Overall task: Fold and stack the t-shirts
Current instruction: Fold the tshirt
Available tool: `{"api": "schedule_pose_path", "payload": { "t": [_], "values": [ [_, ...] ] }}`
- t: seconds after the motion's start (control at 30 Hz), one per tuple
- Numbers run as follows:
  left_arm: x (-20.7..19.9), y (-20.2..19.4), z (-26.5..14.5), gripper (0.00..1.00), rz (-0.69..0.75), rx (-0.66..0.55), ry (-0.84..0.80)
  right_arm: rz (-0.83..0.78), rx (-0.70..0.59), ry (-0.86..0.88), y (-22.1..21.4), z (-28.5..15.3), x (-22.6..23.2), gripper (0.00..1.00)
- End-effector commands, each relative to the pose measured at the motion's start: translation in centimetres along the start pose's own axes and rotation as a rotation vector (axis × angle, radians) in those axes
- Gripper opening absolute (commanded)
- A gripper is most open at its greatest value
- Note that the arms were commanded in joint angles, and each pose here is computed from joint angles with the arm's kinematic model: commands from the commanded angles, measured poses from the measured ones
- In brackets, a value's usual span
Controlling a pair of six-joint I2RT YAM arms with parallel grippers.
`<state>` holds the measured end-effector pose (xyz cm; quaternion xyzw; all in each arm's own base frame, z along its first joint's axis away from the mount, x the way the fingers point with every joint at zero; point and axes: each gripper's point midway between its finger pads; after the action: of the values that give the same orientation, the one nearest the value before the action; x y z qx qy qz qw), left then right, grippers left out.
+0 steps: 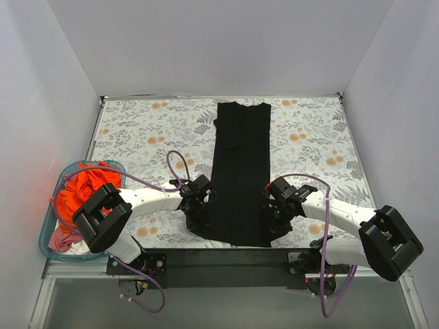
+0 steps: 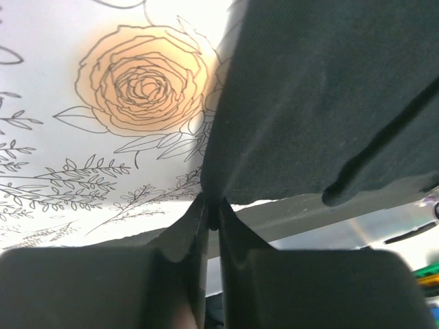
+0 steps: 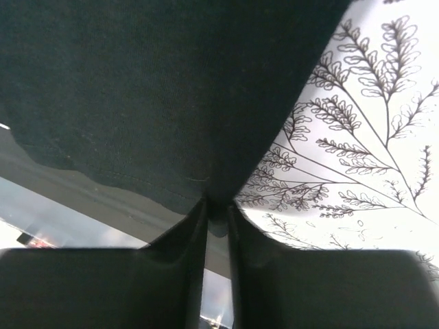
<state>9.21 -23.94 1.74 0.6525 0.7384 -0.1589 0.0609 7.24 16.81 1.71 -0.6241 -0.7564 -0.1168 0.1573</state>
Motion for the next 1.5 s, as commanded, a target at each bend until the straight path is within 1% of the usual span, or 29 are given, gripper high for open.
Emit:
{"api": "schedule_pose_path", "payload": {
  "t": [0.0,0.03,0.07,0.27,0.33,0.4,0.5,0.53,0.57,0.6,0.63,0.67,0.7,0.73,0.77,0.83,0.87,0.9,0.97,1.0,1.03,1.13,1.2,1.23,1.33,1.43,1.47],
  "values": [
    [-0.4,0.0,-0.4,0.00,0.005,-0.009,0.003,-0.013,0.026,-0.022,-0.7,0.3,-0.6,0.08],
    [-0.4,-0.1,-0.5,0.00,0.007,-0.006,0.004,-0.020,0.025,-0.013,-0.7,0.2,-0.4,0.02],
    [-0.3,-0.4,-0.5,0.00,0.010,-0.001,0.004,-0.025,0.027,-0.005,-0.9,0.1,-0.3,0.01],
    [-1.4,-3.0,-2.3,0.00,0.053,0.012,-0.033,-0.057,0.075,0.073,-2.7,-1.0,0.7,0.01],
    [-2.1,-3.2,-3.2,0.00,0.048,-0.003,-0.071,-0.072,0.047,0.082,-2.3,-1.4,1.0,0.01],
    [-3.0,-2.3,-4.0,0.00,0.052,-0.058,-0.097,-0.080,0.002,0.061,-1.3,-1.9,0.9,0.01],
    [-3.6,0.5,-5.1,0.00,0.031,-0.137,-0.097,-0.096,-0.084,0.030,1.9,-3.5,1.2,0.01],
    [-4.5,2.4,-6.0,0.00,0.028,-0.176,-0.114,-0.092,-0.106,0.006,3.1,-3.9,0.6,0.01],
    [-4.7,3.8,-6.5,0.00,0.024,-0.216,-0.111,-0.102,-0.164,0.003,5.1,-5.1,1.2,0.01],
    [-5.2,5.0,-7.1,0.00,0.018,-0.243,-0.121,-0.102,-0.199,-0.022,6.4,-5.7,0.8,0.01],
    [-5.9,7.4,-8.5,0.00,0.007,-0.297,-0.153,-0.087,-0.229,-0.035,8.0,-6.4,0.1,0.01],
    [-6.2,8.9,-8.7,0.00,-0.001,-0.316,-0.149,-0.096,-0.281,-0.035,10.0,-7.8,0.4,0.01],
    [-6.0,10.9,-9.5,0.00,-0.028,-0.359,-0.148,-0.096,-0.318,-0.053,11.4,-8.8,0.1,0.01],
    [-7.3,12.5,-11.1,0.00,-0.008,-0.401,-0.171,-0.075,-0.332,-0.080,12.8,-9.2,-0.8,0.01],
    [-7.3,13.8,-10.7,0.00,-0.016,-0.402,-0.149,-0.119,-0.390,-0.093,15.0,-11.1,-0.4,0.01],
    [-7.6,16.3,-11.7,0.00,-0.021,-0.454,-0.133,-0.113,-0.416,-0.131,17.4,-12.0,-1.4,0.01],
    [-8.7,17.8,-13.0,0.00,-0.001,-0.497,-0.148,-0.125,-0.433,-0.142,18.4,-12.6,-1.6,0.01],
    [-8.7,19.1,-12.5,0.00,-0.008,-0.499,-0.127,-0.140,-0.469,-0.141,19.9,-13.8,-1.2,0.01],
    [-8.9,21.2,-12.9,0.00,0.002,-0.546,-0.111,-0.129,-0.473,-0.159,21.9,-14.1,-2.1,0.01],
    [-9.3,22.8,-12.9,0.00,-0.004,-0.562,-0.108,-0.146,-0.505,-0.160,23.3,-15.1,-1.8,0.01],
    [-9.4,23.7,-13.0,0.00,-0.001,-0.577,-0.110,-0.134,-0.490,-0.163,24.2,-14.7,-2.4,0.01],
    [-9.3,27.0,-13.1,0.00,0.000,-0.640,-0.074,-0.137,-0.518,-0.166,26.8,-15.4,-2.9,0.01],
    [-9.8,28.5,-14.1,0.00,0.014,-0.680,-0.080,-0.146,-0.534,-0.155,28.0,-15.7,-2.8,0.01],
    [-9.8,29.2,-13.7,0.00,0.015,-0.684,-0.071,-0.159,-0.545,-0.153,28.9,-15.9,-2.7,0.01],
    [-10.4,31.0,-14.7,0.00,0.031,-0.740,-0.075,-0.188,-0.561,-0.134,30.4,-15.7,-2.6,0.01],
    [-10.6,32.5,-14.8,0.00,0.046,-0.781,-0.077,-0.185,-0.569,-0.134,31.8,-15.1,-3.2,0.01],
    [-10.5,33.0,-14.0,0.00,0.045,-0.773,-0.069,-0.181,-0.572,-0.128,32.2,-14.9,-3.3,0.01]
  ]
}}
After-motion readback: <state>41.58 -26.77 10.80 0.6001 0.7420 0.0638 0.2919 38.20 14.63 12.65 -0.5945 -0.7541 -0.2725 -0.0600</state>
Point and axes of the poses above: each gripper's point midway between its finger pads, its own z axis out along the fingers, its own x axis along the line the jaws close on, y = z × x, and after that the axes turned 2 degrees about -z, right-handed
